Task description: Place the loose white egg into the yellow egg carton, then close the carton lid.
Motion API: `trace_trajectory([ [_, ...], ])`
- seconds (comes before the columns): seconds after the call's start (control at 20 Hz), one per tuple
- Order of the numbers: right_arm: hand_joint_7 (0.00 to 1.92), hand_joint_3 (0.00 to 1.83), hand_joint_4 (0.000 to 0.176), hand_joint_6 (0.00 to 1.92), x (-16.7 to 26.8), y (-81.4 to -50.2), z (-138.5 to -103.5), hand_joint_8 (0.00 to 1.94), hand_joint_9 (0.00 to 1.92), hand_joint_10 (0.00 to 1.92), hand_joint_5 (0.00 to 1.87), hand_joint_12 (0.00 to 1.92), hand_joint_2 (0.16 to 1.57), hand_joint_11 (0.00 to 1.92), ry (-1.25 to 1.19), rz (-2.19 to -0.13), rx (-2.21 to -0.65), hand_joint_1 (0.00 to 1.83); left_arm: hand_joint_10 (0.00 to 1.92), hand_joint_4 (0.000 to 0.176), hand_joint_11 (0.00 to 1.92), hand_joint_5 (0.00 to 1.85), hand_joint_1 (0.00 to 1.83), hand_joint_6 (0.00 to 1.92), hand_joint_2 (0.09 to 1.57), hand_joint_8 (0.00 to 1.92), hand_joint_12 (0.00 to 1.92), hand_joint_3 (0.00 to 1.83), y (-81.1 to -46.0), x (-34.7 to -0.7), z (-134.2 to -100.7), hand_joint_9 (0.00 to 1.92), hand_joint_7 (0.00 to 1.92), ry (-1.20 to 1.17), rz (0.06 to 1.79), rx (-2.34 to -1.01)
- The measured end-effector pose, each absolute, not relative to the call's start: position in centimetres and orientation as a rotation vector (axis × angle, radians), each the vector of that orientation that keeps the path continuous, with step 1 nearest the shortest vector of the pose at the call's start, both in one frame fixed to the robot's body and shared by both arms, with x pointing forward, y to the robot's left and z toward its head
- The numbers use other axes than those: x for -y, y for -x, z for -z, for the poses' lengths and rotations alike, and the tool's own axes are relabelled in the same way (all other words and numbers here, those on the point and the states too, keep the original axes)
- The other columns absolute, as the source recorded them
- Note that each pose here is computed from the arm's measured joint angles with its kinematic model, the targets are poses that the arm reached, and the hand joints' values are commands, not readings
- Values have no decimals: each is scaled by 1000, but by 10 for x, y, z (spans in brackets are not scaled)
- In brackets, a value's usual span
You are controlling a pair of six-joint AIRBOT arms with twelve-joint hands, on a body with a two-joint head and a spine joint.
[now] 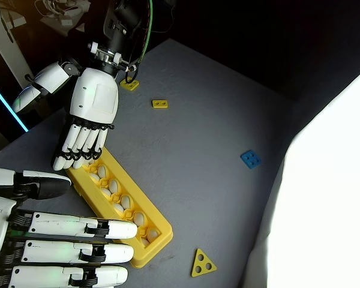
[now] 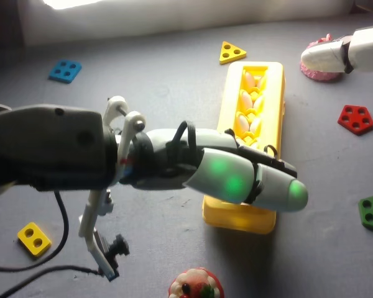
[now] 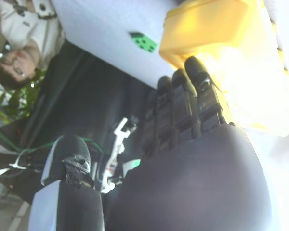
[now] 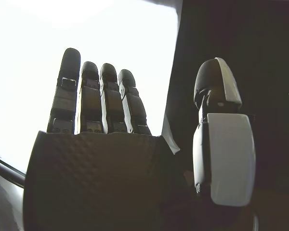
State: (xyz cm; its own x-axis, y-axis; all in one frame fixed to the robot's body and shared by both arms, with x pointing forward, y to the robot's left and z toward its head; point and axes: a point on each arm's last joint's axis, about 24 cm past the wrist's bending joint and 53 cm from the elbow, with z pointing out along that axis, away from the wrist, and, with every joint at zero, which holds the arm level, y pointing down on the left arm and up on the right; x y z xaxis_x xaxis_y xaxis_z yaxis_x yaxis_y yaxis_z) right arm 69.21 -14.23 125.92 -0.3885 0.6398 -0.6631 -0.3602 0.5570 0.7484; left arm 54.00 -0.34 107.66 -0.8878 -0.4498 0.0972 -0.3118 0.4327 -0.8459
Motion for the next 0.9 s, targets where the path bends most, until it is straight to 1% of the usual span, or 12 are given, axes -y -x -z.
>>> trace_trajectory([
  [0.1,124,1,0,6,142,-692,-1259,3,98,6,143,615,1109,0,-239,-1091,-1649,630,0,0,0,175,232,0,1172,0,623,3,-548,3,-1085,213,228,656,1457,-2514],
  [0.15,134,0,0,6,142,-692,-1259,4,109,10,145,739,1108,0,-239,-1091,-1650,617,1,0,0,178,262,6,1167,2,585,0,-555,3,-1093,205,232,646,1465,-2494],
  [0.2,134,0,0,6,142,-692,-1259,4,109,10,145,739,1108,0,-239,-1091,-1649,617,1,0,0,178,262,6,1167,2,585,0,-559,3,-1096,205,232,638,1467,-2482],
  [0.25,139,0,0,5,142,-692,-1259,3,109,9,146,703,1101,0,-239,-1091,-1649,641,1,0,0,169,250,2,1165,2,525,0,-566,2,-1102,192,215,628,1468,-2464],
  [0.3,129,0,0,3,142,-692,-1259,5,98,3,143,619,1100,0,-239,-1091,-1649,642,3,0,0,179,269,4,1162,4,540,0,-570,1,-1105,198,222,619,1465,-2456],
  [0.35,126,1,0,6,142,-692,-1259,1,92,0,123,489,1108,0,-239,-1091,-1649,636,3,0,0,174,287,2,1164,2,534,0,-576,-1,-1109,200,223,600,1457,-2445],
  [0.4,126,1,0,6,142,-692,-1259,1,92,0,123,489,1108,0,-239,-1092,-1649,636,3,0,0,174,287,2,1164,2,534,0,-579,-3,-1111,200,223,595,1453,-2441],
  [0.45,129,1,0,5,142,-692,-1259,2,100,4,121,542,1110,0,-239,-1092,-1649,602,2,0,0,172,301,1,1165,2,535,0,-581,-4,-1112,198,222,592,1450,-2435],
  [0.55,130,0,0,13,142,-692,-1259,1,95,1,143,554,1105,0,-239,-1092,-1649,646,0,0,0,171,267,0,1175,0,484,3,-589,-10,-1114,183,209,574,1429,-2430],
  [0.65,105,0,0,0,142,-692,-1259,1,99,6,116,506,1101,0,-239,-1091,-1649,652,1,0,0,170,278,0,1168,0,504,0,-602,-22,-1116,185,209,563,1390,-2409],
  [0.75,137,0,0,4,142,-692,-1259,9,98,5,125,434,1099,0,-238,-1092,-1650,650,11,0,0,197,291,8,1150,7,631,0,-615,-34,-1120,216,237,525,1348,-2379],
  [0.9,116,0,0,5,140,-691,-1259,1,86,2,137,483,1099,0,-236,-1095,-1651,658,6,0,0,190,259,2,1154,2,608,0,-633,-49,-1131,219,234,429,1288,-2320],
])
